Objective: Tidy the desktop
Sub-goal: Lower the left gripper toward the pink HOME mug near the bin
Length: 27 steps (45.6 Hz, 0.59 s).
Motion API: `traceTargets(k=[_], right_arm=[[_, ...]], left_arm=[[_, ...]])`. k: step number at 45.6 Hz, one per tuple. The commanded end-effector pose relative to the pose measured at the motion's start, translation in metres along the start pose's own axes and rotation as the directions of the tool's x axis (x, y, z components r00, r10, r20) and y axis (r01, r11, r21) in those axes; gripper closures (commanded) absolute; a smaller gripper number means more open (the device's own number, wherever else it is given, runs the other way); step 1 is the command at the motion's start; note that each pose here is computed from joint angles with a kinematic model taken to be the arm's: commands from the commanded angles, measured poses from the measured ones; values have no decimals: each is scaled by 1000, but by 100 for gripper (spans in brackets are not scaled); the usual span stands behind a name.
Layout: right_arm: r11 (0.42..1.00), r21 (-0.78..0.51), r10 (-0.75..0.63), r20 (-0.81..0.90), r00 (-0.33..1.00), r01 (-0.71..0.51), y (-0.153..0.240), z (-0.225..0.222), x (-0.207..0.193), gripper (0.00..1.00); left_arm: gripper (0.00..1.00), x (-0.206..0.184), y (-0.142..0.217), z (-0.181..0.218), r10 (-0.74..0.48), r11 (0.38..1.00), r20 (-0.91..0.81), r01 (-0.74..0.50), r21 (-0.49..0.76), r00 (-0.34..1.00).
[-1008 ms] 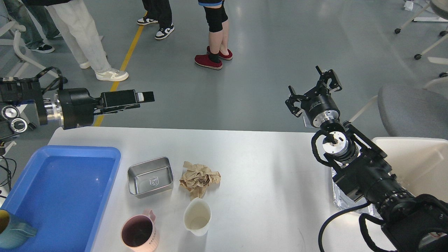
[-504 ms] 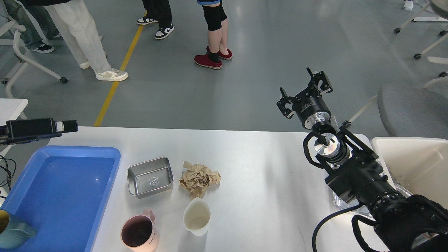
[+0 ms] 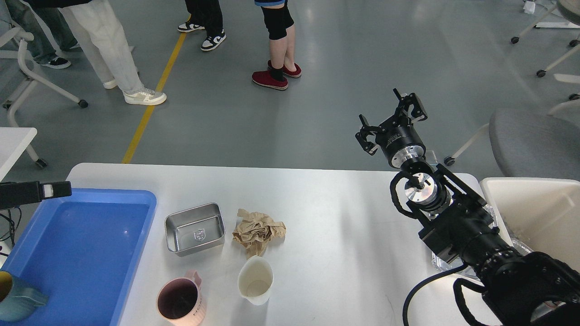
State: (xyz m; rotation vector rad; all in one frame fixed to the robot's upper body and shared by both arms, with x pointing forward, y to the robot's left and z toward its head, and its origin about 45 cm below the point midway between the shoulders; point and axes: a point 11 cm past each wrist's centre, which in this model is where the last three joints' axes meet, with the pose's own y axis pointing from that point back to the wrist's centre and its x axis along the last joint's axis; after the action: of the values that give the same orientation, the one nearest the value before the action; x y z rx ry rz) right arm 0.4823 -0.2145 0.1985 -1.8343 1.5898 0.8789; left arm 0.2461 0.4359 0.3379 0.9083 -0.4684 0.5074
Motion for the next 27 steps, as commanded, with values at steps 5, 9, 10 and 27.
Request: traceTargets(k=[5, 9, 10, 27], right_arm=[[1000, -16, -8, -5, 1000, 8, 0, 9, -4, 0], [1000, -21, -13, 2, 1000, 13, 0, 13, -8, 0], [1000, -21, -15, 2, 1000, 15, -1, 13, -9, 0], [999, -37, -35, 8, 999, 35, -3, 24, -20, 0]], left_arm=[[4, 3, 23, -4, 50, 998, -27, -50, 24, 998], [4, 5, 26, -2, 46, 999, -32, -45, 18, 998], [4, 6, 26, -1, 45, 999, -31, -44, 17, 999], [3, -5, 32, -10, 8, 998, -60, -4, 58, 998]])
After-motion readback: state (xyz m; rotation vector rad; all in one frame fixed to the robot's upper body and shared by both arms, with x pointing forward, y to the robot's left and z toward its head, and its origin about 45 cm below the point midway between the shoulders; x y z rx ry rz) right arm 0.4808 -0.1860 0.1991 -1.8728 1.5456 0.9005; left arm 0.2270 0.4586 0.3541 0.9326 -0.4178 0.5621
